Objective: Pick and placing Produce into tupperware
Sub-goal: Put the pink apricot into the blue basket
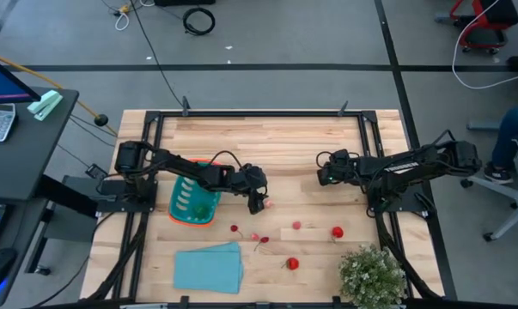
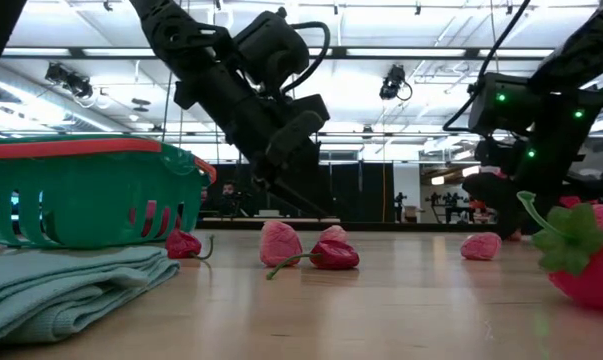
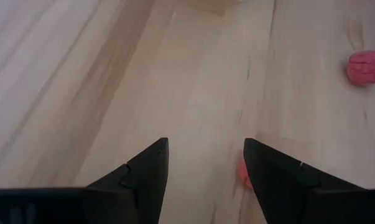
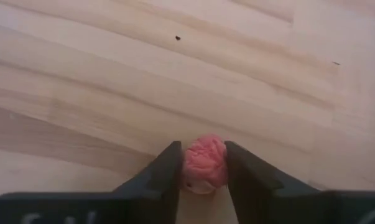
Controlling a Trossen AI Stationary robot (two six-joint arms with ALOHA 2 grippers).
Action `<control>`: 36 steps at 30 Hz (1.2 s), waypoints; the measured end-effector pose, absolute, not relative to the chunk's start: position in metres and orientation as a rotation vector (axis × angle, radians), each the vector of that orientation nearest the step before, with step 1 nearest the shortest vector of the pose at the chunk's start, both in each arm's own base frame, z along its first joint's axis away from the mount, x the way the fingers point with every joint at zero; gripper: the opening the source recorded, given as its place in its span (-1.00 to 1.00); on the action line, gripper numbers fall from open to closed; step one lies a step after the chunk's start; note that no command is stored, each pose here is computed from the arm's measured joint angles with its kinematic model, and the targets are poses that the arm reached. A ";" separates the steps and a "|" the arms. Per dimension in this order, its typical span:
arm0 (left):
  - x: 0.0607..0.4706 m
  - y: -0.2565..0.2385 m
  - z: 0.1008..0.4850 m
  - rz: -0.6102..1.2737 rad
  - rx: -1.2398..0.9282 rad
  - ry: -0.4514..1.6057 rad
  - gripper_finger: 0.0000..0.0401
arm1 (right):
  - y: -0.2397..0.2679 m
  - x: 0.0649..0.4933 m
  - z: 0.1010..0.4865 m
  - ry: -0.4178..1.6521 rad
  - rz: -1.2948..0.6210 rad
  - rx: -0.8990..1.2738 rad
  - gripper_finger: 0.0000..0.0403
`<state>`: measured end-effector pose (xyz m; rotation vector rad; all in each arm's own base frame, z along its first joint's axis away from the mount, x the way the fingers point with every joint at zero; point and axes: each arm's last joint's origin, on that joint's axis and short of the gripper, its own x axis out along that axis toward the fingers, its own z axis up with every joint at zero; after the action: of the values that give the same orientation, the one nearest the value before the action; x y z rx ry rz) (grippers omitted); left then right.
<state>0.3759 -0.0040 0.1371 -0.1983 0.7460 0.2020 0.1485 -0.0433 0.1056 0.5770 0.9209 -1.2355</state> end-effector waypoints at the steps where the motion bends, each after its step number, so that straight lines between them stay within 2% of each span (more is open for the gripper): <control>1: 0.376 -0.006 0.137 0.202 -0.206 0.745 0.05 | -0.043 0.149 0.106 0.922 -1.235 0.576 -0.49; 5: 0.375 -0.015 0.137 0.181 -0.203 0.751 -0.01 | -0.044 0.149 0.106 0.932 -1.215 0.551 -0.69; 8: 0.375 -0.022 0.137 0.168 -0.208 0.752 -0.04 | -0.044 0.151 0.106 0.927 -1.191 0.537 -0.74; 15: 0.374 -0.038 0.137 0.152 -0.250 0.752 -0.03 | -0.039 0.167 0.122 0.880 -1.097 0.529 -0.70; 19: 0.374 -0.044 0.131 0.135 -0.204 0.768 0.07 | -0.034 0.181 0.137 0.837 -1.035 0.511 -0.72; 27: 0.376 -0.041 0.111 0.233 -0.150 0.787 0.24 | -0.021 0.212 0.176 0.743 -0.884 0.457 -0.70; 36: 0.379 -0.041 0.109 0.249 -0.162 0.752 0.18 | -0.009 0.229 0.205 0.684 -0.781 0.410 -0.71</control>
<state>0.3794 -0.0406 0.1087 -0.1618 0.7524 0.2486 0.2290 -0.0091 0.2052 0.4096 0.6844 -0.7811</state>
